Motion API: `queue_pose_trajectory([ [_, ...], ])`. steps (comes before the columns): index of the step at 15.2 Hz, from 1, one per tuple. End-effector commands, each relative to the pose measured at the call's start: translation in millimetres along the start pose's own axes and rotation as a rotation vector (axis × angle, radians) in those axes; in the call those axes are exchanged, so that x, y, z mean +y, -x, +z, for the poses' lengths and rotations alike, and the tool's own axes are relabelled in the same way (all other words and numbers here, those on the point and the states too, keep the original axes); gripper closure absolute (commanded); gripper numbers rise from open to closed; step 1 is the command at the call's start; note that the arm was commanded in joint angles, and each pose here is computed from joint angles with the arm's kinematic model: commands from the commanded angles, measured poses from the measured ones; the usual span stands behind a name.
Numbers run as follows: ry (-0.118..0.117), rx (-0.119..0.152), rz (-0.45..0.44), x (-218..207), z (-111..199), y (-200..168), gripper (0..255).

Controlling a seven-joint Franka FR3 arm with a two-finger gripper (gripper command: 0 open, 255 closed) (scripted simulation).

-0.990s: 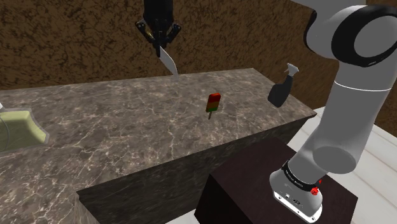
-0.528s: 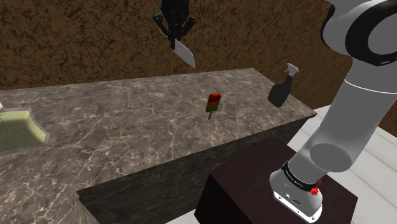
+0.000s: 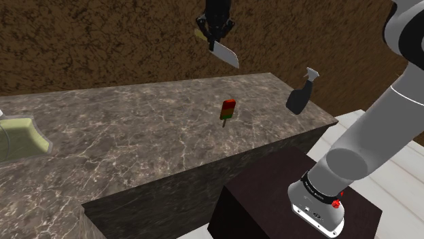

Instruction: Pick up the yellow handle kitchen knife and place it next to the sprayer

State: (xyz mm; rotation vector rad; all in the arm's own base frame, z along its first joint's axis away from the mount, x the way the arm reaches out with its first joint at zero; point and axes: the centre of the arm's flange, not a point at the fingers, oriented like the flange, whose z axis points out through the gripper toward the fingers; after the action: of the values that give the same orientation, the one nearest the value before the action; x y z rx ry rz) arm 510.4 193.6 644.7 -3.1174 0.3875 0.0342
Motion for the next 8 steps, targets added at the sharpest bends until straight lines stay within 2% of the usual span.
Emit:
queue_pose_trajectory([
  [1,-0.001,0.000,-0.001,29,-2,-1,255],
  [8,-0.001,0.000,-0.001,120,-2,-17,255],
])
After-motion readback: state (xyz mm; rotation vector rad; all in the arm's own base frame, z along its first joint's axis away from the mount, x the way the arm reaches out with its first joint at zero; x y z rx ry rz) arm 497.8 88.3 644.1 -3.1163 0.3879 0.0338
